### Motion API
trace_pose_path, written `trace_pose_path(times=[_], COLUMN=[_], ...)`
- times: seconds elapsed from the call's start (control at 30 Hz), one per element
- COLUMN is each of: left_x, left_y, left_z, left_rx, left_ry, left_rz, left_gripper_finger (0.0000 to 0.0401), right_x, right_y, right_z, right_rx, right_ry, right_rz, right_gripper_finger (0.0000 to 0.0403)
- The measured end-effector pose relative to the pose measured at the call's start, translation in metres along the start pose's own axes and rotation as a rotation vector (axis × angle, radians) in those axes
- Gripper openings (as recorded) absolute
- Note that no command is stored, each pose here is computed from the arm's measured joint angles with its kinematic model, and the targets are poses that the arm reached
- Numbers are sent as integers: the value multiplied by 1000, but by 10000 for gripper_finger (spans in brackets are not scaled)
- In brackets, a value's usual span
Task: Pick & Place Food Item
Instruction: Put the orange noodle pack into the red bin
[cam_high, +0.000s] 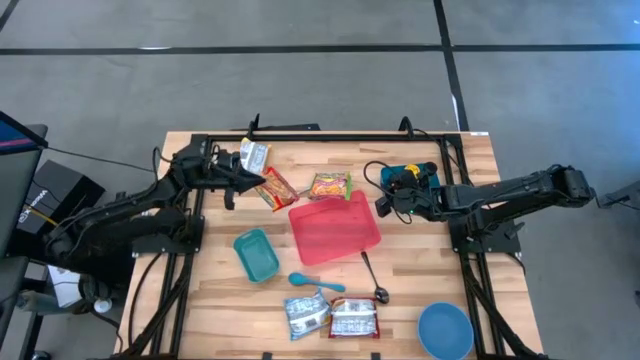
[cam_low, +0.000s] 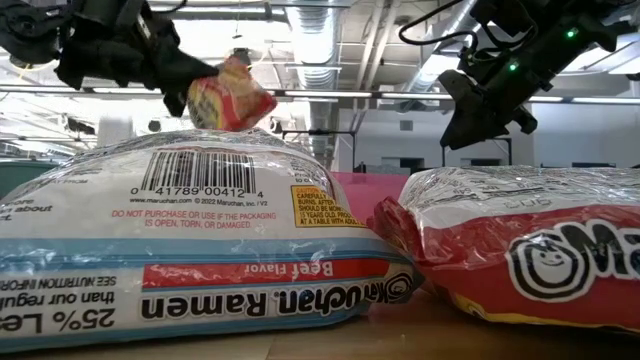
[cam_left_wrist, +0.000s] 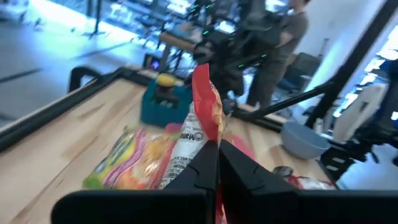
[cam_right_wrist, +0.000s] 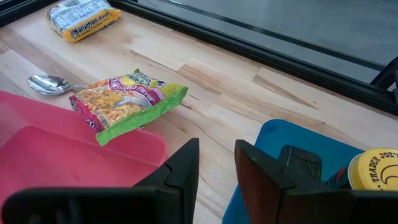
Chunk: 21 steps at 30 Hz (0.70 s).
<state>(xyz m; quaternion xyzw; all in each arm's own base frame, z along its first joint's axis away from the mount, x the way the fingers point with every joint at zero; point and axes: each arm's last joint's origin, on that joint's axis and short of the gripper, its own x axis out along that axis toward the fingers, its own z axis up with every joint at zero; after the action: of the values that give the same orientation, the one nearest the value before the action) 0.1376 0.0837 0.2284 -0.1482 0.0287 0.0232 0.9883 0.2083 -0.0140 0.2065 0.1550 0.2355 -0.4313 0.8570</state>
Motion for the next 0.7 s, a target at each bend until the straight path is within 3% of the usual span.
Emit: trace_pose_path(times=[0.37,0.7], left_x=[8,14], left_y=[-26,-42], left_z=[12,16], left_rx=[96,108], left_ry=[-135,-229], left_rz=[-160,-136], left_gripper_finger=[0,0], right_x=[0,0], right_y=[0,0], right_z=[0,0], right_rx=[0,2], right_ry=[0,-2], right_rz=[0,1], right_gripper_finger=[98,98])
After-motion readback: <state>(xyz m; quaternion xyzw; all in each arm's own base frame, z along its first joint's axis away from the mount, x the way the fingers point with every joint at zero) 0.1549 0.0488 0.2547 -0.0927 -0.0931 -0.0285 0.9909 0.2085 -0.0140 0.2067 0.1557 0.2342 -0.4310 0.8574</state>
